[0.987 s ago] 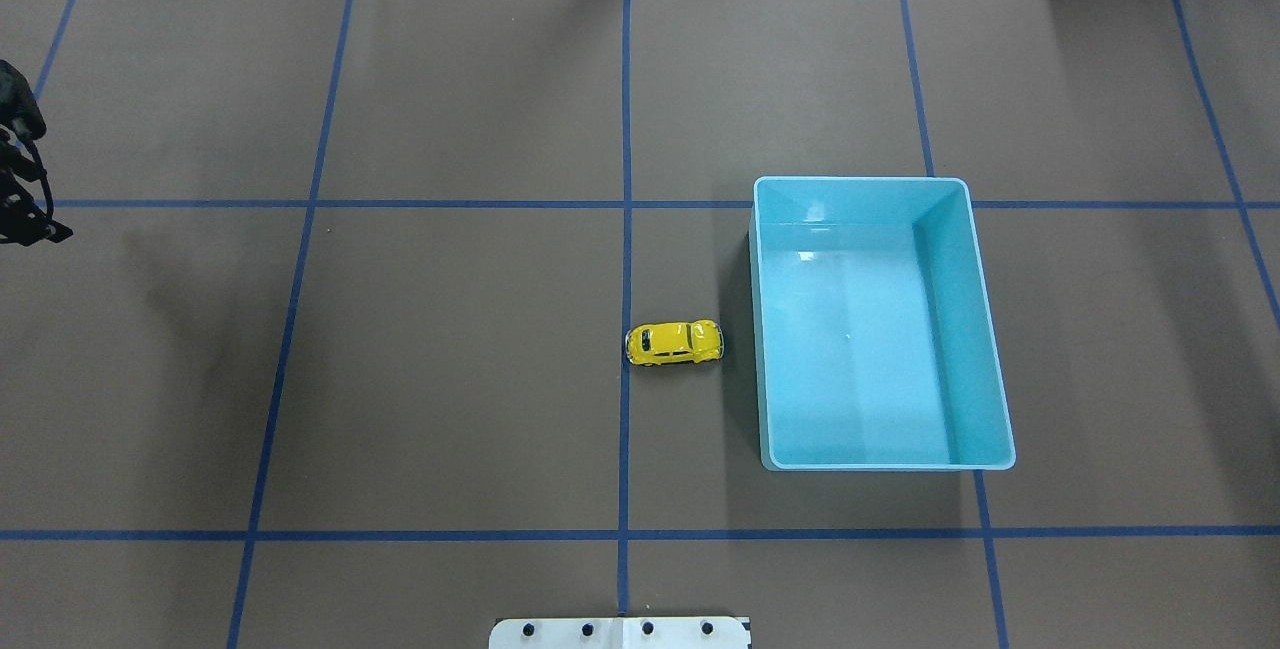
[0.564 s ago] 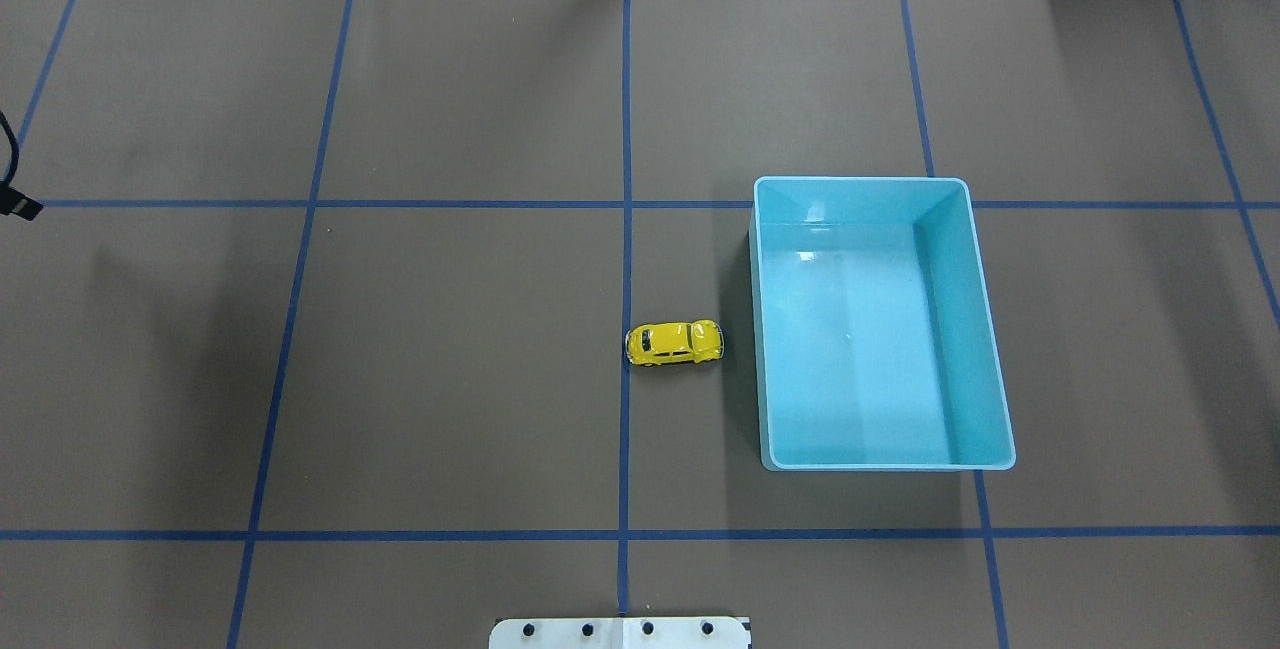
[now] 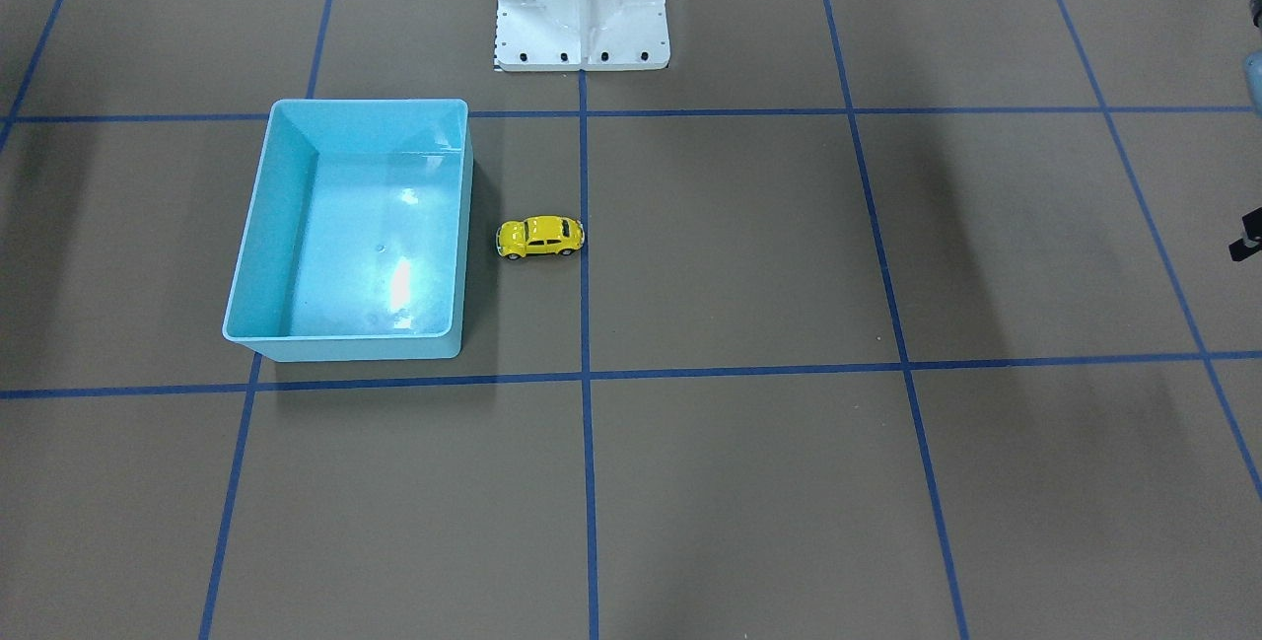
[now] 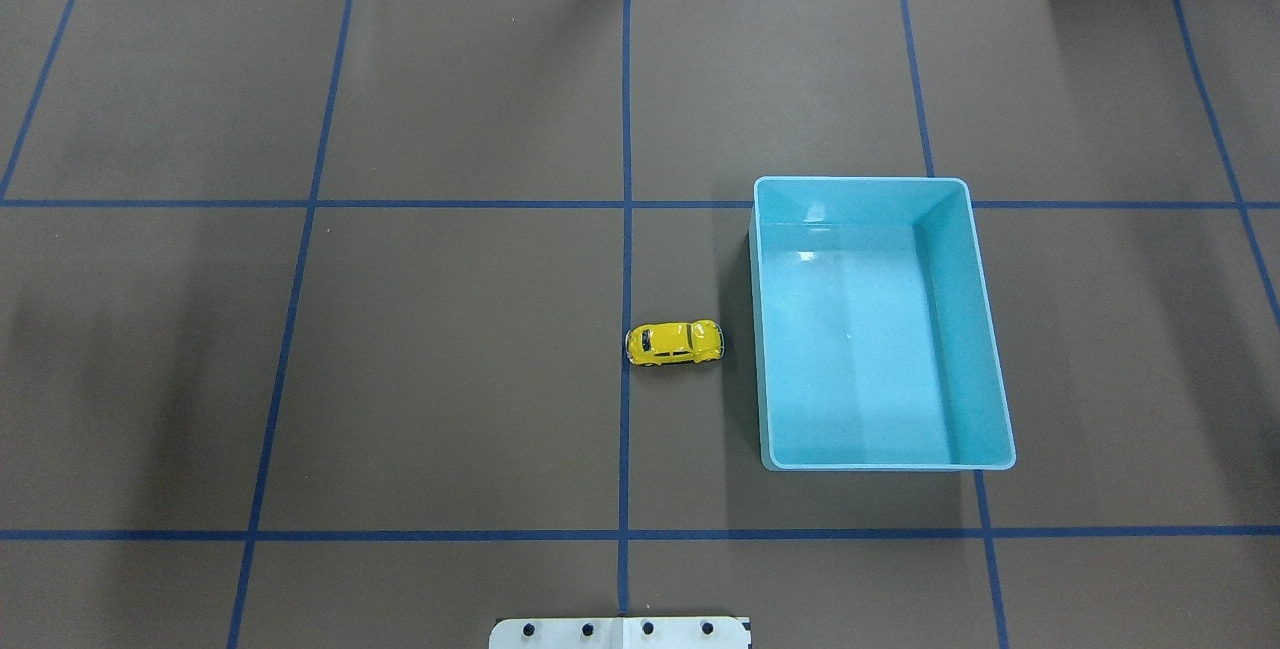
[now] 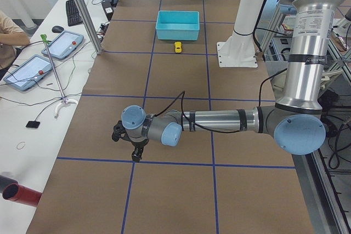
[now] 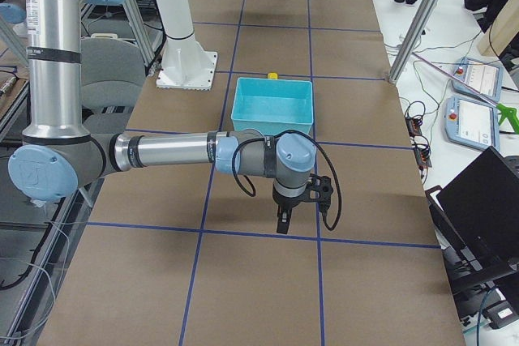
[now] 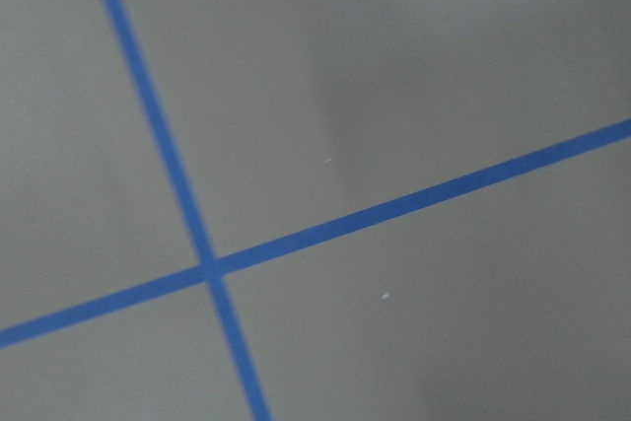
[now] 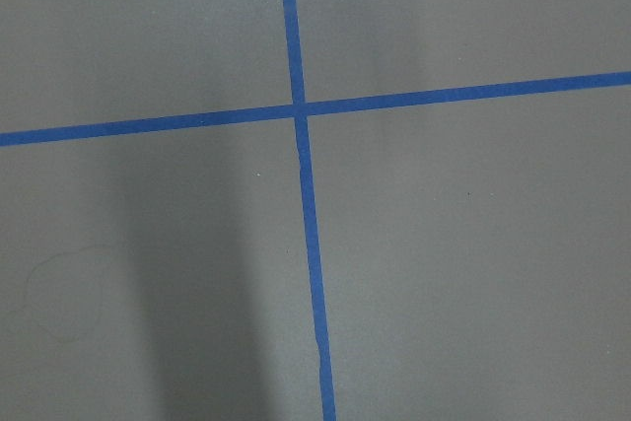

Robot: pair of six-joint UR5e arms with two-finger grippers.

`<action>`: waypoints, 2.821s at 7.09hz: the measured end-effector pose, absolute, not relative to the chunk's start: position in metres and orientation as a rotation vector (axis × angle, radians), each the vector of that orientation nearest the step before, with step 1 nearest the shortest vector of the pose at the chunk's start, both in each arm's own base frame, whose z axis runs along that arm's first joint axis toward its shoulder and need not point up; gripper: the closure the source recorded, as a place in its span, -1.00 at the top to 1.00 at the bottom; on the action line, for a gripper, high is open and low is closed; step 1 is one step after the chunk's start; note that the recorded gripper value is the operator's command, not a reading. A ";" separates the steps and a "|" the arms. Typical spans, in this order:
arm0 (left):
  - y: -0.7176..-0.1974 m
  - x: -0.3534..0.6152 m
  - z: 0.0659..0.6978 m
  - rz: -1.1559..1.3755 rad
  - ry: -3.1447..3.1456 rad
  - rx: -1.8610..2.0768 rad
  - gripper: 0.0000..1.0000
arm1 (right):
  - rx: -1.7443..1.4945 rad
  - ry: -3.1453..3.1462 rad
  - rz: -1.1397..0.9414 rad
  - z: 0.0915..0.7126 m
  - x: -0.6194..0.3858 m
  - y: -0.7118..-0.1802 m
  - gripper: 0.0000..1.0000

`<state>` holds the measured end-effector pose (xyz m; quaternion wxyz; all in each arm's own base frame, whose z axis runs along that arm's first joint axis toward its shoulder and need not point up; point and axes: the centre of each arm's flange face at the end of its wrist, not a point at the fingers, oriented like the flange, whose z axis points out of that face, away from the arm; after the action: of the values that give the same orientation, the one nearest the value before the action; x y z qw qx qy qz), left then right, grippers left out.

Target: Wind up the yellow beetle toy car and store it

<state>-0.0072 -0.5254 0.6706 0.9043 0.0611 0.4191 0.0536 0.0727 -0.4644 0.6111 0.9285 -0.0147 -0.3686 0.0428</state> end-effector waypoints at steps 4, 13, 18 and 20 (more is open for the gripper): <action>-0.480 -0.078 0.655 -0.119 0.934 -0.023 1.00 | -0.027 -0.762 0.055 0.516 0.058 -0.511 1.00; -0.481 -0.097 0.663 -0.123 0.772 -0.021 1.00 | 0.470 -0.679 -0.983 0.147 -0.383 -0.445 1.00; -0.480 -0.097 0.664 -0.124 0.773 -0.024 1.00 | 0.679 -0.627 -1.359 0.191 -0.544 -0.435 1.00; -0.480 -0.097 0.664 -0.124 0.773 -0.023 1.00 | 0.653 -0.641 -1.387 0.213 -0.565 -0.417 1.00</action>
<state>-0.0968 -0.4801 0.6636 0.9242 -0.0114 0.3769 -0.0605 -0.5652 -0.4172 0.2133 0.6743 0.2900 -0.2849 -0.6165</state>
